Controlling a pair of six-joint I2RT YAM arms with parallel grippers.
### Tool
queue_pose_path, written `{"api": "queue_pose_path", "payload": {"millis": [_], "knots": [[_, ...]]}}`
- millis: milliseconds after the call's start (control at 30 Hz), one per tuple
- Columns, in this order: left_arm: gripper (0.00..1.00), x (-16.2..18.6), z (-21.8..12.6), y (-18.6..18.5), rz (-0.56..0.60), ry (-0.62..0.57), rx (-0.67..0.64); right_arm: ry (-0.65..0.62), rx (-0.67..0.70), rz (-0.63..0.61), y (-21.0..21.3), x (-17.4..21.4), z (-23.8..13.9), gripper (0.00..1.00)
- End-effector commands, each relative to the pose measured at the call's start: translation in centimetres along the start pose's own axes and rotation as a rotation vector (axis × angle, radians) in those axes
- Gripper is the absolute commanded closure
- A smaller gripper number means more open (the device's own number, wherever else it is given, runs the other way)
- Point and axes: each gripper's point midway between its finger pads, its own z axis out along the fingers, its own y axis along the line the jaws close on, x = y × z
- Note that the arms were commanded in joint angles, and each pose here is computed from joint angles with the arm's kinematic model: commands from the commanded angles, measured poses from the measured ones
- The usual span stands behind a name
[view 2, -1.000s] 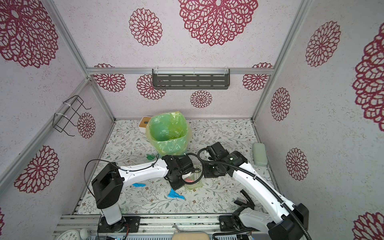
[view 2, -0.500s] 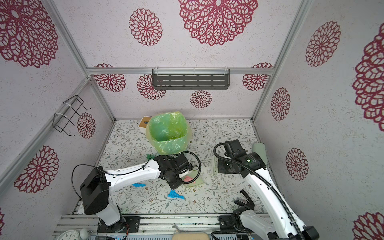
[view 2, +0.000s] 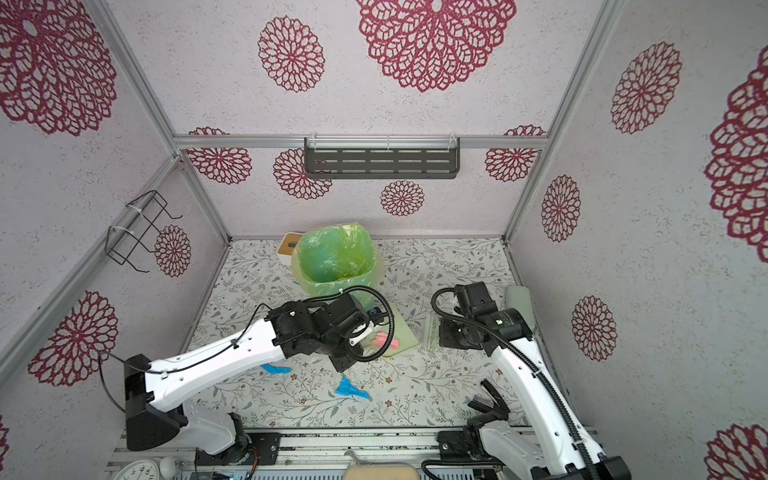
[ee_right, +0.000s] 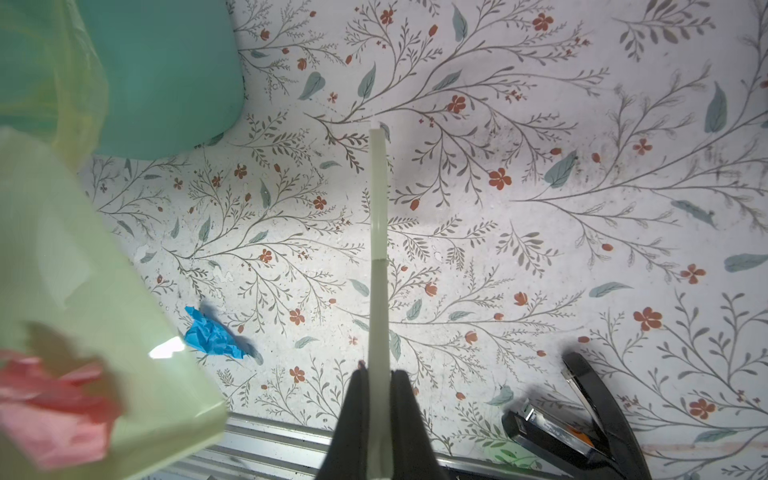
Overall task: Sweep away the paper scraps from the table
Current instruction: 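Carry the dustpan to the bin with the left gripper while the right withdraws, then tip the dustpan over the bin with the left gripper to drop the pink scrap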
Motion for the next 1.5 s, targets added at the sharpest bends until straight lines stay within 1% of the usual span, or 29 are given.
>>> {"api": "queue_pose_path", "payload": {"millis": [0, 167, 300, 433, 667, 767, 900, 1100, 1200, 1467], "knots": [[0.90, 0.1, -2.8, 0.6, -0.021, -0.017, -0.037, -0.039, -0.053, -0.019, 0.7, -0.7, -0.5, 1.00], [0.90, -0.5, -6.2, 1.5, -0.037, -0.077, -0.073, -0.039, -0.071, -0.017, 0.8, -0.8, -0.3, 1.00], [0.90, -0.4, -8.5, 3.2, -0.075, -0.102, -0.120, -0.043, -0.078, -0.014, 0.8, -1.0, -0.4, 1.00], [0.90, 0.1, -10.3, 5.8, -0.143, -0.127, -0.153, -0.046, -0.084, -0.013, 0.8, -1.1, -0.4, 1.00], [0.90, 0.8, -13.9, 11.1, -0.245, -0.179, -0.280, -0.046, -0.099, -0.011, 0.9, -1.3, -0.1, 1.00], [0.89, 1.3, -15.0, 13.1, -0.291, -0.195, -0.322, -0.044, -0.105, -0.012, 1.0, -1.4, -0.1, 1.00], [0.89, 1.9, -15.6, 15.3, -0.337, -0.200, -0.357, -0.044, -0.110, -0.014, 1.1, -1.5, -0.1, 1.00], [0.89, 2.4, -15.4, 18.1, -0.375, -0.166, -0.392, -0.041, -0.107, -0.014, 0.8, -1.4, -0.1, 1.00], [0.89, 2.6, -15.1, 19.6, -0.383, -0.129, -0.427, -0.041, -0.109, -0.013, 0.8, -1.2, 0.0, 1.00], [0.89, 2.2, -13.8, 22.6, -0.359, -0.042, -0.512, -0.031, -0.114, -0.009, 0.7, -1.0, 0.2, 1.00]]}}
